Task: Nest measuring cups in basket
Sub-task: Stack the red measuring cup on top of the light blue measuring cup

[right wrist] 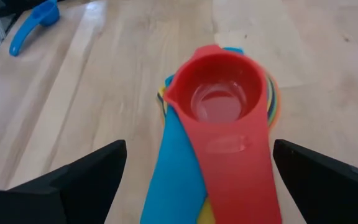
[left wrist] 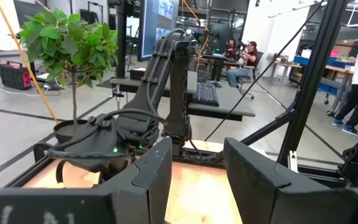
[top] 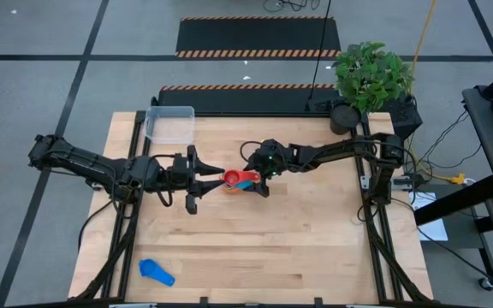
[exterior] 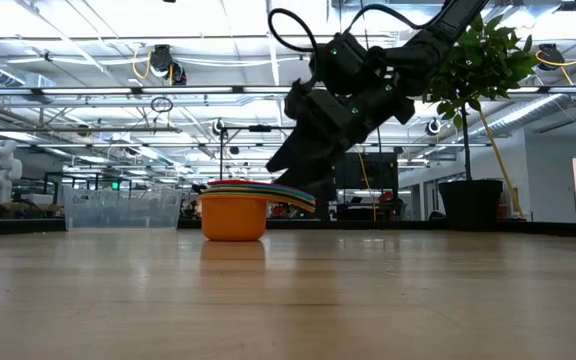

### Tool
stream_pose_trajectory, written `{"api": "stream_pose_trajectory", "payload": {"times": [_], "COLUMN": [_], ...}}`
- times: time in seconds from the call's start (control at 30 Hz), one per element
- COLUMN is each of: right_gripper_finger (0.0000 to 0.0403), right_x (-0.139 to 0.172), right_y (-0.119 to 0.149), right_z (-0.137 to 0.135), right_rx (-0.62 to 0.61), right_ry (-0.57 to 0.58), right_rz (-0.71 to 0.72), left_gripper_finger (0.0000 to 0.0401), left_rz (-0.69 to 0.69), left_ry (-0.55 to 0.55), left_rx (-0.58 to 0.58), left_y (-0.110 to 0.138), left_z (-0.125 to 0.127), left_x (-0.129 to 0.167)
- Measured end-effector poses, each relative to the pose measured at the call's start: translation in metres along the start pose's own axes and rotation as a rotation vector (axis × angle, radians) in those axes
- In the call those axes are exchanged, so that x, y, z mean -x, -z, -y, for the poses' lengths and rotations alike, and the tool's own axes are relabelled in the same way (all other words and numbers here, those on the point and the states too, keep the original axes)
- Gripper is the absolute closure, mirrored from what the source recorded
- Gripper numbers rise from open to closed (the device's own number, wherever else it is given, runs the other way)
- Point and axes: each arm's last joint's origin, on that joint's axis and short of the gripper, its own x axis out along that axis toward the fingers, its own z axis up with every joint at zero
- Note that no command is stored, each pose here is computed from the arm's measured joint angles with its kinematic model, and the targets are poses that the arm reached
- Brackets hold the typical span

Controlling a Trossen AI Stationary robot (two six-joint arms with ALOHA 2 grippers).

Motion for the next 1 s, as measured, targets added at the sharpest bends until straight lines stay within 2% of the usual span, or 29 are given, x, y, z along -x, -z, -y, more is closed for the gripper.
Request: {"api": "stream_pose_trajectory", "payload": {"times": [0.27, 0.63, 0.83, 1.0], "right_gripper_finger": [0.0003, 0.0003, 0.0003, 0.0003], "right_x": [0.0001, -0.0004, -0.0021, -0.002], "right_y": [0.0044, 0.0061, 0.0067, 0.0073], "right_z": [-0.0014, -0.0032, -0.0083, -0.0083], "right_rx": [-0.009, -0.013, 0.032, 0.009], "right_ry": [-0.053, -0.057, -0.068, -0.066], "right_rz": [-0.046, -0.062, -0.065, -0.072], "left_gripper_finger": [0.0254, 0.0254, 0.0254, 0.0254], "left_rz": [0.0, 0.0, -0.002, -0.004], "left_ry": [0.0, 0.0, 0.0, 0.0], "left_rx": [0.008, 0.007, 0.003, -0.003], "left_y": [0.0, 0.0, 0.0002, 0.0004], "left_z": [0.0, 0.0, 0.0, 0.0], "left_x": [0.0, 0.0, 0.0, 0.0]}}
